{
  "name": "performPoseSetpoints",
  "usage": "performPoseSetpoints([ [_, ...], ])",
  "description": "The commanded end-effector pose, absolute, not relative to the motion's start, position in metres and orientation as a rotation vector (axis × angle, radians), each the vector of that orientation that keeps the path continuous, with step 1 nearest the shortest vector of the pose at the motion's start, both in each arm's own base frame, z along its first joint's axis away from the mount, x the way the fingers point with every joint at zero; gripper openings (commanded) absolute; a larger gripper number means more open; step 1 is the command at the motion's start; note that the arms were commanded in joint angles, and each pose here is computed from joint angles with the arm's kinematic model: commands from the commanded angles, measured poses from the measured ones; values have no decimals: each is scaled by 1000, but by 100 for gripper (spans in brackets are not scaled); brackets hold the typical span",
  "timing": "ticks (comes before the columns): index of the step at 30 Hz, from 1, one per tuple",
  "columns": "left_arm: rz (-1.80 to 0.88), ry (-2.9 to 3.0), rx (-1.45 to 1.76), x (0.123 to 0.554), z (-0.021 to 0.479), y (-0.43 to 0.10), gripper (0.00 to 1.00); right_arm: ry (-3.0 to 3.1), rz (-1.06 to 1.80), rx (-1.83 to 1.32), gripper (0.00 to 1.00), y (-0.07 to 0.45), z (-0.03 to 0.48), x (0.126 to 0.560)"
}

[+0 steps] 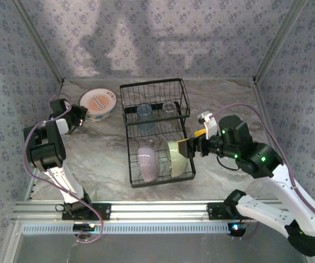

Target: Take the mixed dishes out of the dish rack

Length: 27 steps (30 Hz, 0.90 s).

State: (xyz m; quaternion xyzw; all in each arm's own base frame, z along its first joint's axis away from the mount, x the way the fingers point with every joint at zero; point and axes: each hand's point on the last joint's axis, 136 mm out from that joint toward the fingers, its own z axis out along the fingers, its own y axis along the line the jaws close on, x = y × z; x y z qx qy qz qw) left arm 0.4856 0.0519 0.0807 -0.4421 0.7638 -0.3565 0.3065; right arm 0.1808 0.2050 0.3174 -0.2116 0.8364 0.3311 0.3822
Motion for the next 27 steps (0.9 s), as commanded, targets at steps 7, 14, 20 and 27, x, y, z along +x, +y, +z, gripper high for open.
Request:
performPoseSetpoints([
  [7, -939, 1989, -1113, 500, 95, 60, 12, 2145, 811, -550, 100, 203, 313, 180],
  [14, -942, 1987, -1112, 500, 96, 63, 27, 2153, 807, -545, 100, 202, 311, 180],
  [20, -935, 1981, -1103, 498, 105, 65, 53, 2160, 801, -539, 100, 202, 310, 179],
  [27, -901, 1986, -1080, 496, 125, 68, 82, 2212, 725, -483, 100, 193, 299, 186],
])
